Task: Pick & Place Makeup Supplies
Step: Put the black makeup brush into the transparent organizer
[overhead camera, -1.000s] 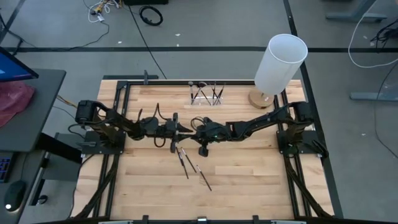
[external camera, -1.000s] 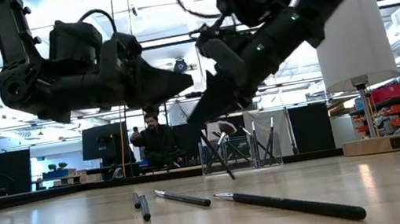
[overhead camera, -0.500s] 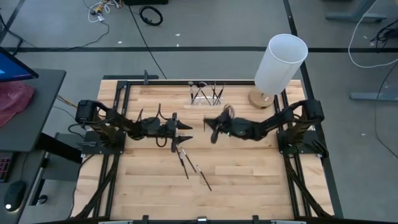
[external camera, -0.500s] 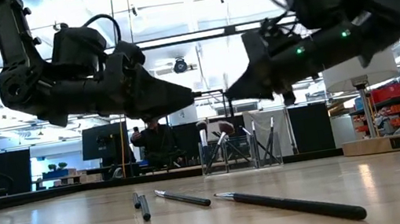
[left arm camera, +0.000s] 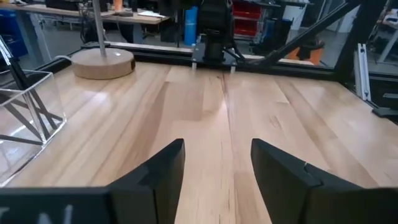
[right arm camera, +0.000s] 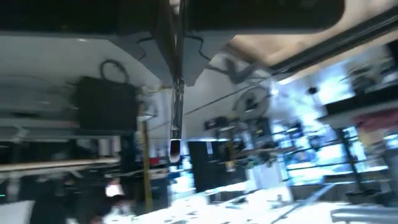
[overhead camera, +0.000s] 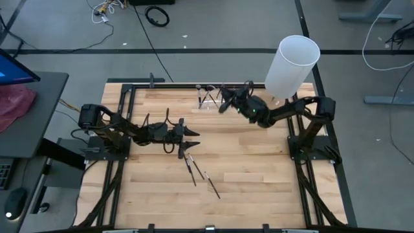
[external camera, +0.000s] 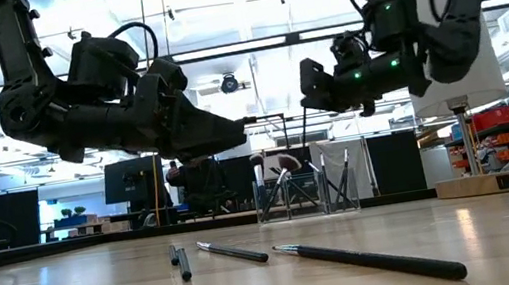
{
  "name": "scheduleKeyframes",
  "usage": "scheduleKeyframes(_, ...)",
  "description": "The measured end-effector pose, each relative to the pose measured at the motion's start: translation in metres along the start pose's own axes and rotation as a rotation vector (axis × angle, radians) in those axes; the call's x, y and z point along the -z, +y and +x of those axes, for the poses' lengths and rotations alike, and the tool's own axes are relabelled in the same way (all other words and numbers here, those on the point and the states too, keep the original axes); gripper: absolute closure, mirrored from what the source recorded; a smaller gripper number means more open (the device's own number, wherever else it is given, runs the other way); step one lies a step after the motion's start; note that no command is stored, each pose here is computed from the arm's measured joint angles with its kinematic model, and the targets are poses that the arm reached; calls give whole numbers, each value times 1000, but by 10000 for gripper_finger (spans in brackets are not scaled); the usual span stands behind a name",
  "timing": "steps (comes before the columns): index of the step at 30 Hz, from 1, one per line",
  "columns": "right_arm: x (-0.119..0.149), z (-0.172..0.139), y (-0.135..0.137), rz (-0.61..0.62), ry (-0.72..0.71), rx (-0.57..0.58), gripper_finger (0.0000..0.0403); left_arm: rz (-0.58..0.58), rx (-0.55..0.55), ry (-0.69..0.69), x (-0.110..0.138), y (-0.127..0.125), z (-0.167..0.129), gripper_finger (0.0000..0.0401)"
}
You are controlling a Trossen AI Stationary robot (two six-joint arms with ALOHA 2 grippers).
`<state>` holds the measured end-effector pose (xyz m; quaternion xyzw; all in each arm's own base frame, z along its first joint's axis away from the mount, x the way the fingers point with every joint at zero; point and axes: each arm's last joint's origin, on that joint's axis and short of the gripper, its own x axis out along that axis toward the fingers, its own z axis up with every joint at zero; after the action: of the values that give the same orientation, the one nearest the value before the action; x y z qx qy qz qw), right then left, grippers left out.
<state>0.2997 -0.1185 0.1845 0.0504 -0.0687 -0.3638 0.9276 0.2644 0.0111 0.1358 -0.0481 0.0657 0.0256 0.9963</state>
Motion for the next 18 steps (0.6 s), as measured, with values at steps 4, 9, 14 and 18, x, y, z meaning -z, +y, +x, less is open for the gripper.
scheduleKeyframes(4, 0, 12, -21, 46, 40, 69, 398, 0, -1, 2, 0, 0, 0, 213)
scheduleKeyframes(9, 18, 24, -29, 93, 125, 53, 398, 1, -1, -4, 0, 0, 0, 213)
scheduleKeyframes(14, 36, 36, -23, 102, 164, 36, 398, 1, -3, -4, 0, 0, 0, 213)
scheduleKeyframes(18, 47, 45, -21, 99, 183, 34, 396, 1, -3, -5, 0, 0, 0, 213)
